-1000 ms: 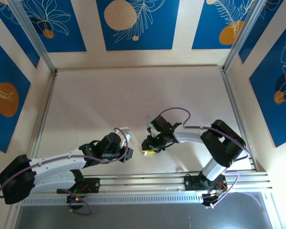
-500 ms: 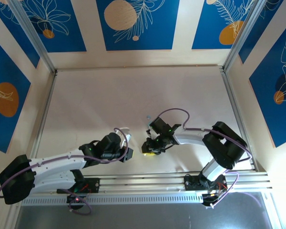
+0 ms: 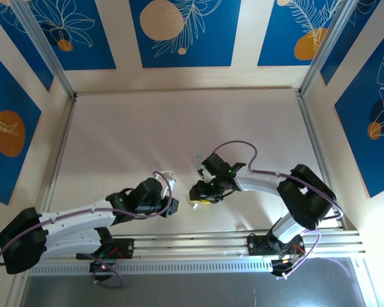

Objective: Insert the wireless bluetooth earbuds into the charging case

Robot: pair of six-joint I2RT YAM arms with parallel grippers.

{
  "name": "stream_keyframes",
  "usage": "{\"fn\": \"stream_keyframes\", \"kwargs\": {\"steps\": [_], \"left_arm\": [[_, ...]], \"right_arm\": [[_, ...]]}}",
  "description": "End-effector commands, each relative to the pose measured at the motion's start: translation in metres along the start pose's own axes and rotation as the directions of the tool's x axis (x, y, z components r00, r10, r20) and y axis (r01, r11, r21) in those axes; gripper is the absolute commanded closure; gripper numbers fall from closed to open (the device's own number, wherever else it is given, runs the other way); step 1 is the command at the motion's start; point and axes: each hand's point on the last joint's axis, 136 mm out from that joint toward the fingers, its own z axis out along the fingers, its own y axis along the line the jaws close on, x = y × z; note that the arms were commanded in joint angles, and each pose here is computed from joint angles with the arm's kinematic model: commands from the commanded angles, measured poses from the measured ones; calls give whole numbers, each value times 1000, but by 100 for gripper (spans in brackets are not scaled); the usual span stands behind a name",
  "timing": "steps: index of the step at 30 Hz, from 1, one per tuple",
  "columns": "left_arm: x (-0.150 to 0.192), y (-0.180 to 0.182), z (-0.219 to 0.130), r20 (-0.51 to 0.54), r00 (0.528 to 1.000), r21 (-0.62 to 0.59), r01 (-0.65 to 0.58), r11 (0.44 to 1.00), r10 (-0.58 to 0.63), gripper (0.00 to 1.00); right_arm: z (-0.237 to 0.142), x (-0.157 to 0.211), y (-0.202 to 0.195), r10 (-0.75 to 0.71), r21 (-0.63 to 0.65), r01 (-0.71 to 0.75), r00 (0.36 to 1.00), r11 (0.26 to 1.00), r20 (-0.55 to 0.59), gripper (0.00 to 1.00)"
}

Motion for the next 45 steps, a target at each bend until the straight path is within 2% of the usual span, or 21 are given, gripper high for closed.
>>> {"fn": "stream_keyframes", "kwargs": {"steps": [1,24,37,45], "left_arm": [[1,-1,-2,3,1000,1,-12,1000,12,78],[1,-1,-2,6,1000,2,-13,1000,13,77],[1,-1,-4,9,1000,0,-15,1000,15,77],[0,-1,-3,9,1000,0,-16,1000,16,77]], "right_arm": [[6,-2,5,-15,-16,15,1000,1000,-24,52],[16,27,9,-1,-9,1,998,1000,-61,52],[8,17,-6,46,13,-46,999,999,20,52],[17,16,-4,52,-21,-52,999,998,-4,59]]}}
